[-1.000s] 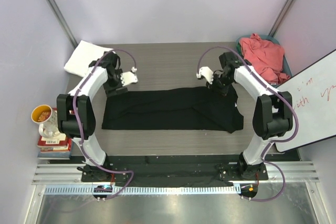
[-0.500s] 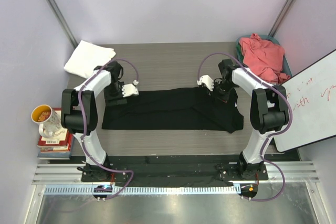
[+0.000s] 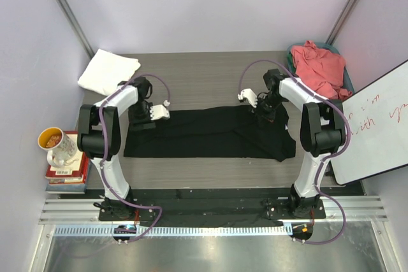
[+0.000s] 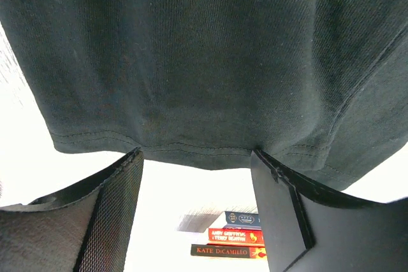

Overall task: Fold and stack the t-shirts
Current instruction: Fold the other side of the tshirt into a rectangle, then rotate the tshirt 90 degrees

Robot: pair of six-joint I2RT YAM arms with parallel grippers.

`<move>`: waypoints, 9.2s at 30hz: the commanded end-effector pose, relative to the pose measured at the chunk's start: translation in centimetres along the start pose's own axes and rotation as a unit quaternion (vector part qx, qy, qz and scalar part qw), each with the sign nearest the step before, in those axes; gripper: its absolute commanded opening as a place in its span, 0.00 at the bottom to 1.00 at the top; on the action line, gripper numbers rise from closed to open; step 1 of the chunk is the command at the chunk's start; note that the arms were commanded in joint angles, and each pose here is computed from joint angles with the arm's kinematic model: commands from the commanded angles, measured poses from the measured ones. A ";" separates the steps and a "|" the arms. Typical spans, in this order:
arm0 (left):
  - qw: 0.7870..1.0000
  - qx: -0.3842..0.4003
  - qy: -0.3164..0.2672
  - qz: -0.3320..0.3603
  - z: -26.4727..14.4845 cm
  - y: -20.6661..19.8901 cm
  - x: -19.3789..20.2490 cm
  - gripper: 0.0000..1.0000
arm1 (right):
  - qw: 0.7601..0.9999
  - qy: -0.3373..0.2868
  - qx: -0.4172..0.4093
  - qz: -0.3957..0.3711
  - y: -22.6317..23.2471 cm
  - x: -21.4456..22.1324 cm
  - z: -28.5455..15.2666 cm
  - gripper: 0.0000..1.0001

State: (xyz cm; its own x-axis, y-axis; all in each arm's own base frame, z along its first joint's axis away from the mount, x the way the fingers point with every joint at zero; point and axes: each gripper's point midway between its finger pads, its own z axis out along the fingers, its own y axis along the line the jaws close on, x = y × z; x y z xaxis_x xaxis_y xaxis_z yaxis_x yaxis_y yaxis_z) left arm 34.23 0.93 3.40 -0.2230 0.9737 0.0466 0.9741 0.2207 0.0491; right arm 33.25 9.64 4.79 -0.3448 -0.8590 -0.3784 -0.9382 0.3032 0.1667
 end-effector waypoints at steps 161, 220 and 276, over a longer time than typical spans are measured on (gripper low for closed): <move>1.000 0.015 -0.017 0.002 0.5 0.0 -1.6 0.68 | 0.998 0.046 0.023 -0.036 -2.2 -2.6 -0.1 0.38; 1.000 0.006 -0.017 0.019 0.0 0.2 -1.7 0.68 | 0.986 0.048 -0.087 -0.133 11.3 -5.0 -1.1 0.02; 0.999 -0.020 0.005 0.030 -1.1 5.1 -2.2 0.67 | 0.988 0.093 0.121 0.023 -6.3 2.2 0.6 0.01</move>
State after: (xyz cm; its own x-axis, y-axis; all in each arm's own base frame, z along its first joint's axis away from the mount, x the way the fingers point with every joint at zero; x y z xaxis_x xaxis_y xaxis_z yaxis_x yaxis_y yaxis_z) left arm 40.22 0.12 5.26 -0.1794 0.9816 0.0661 0.9742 0.1679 0.1510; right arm 38.54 6.42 3.22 -0.4040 -0.8873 -0.2225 -0.9043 0.4240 -0.0488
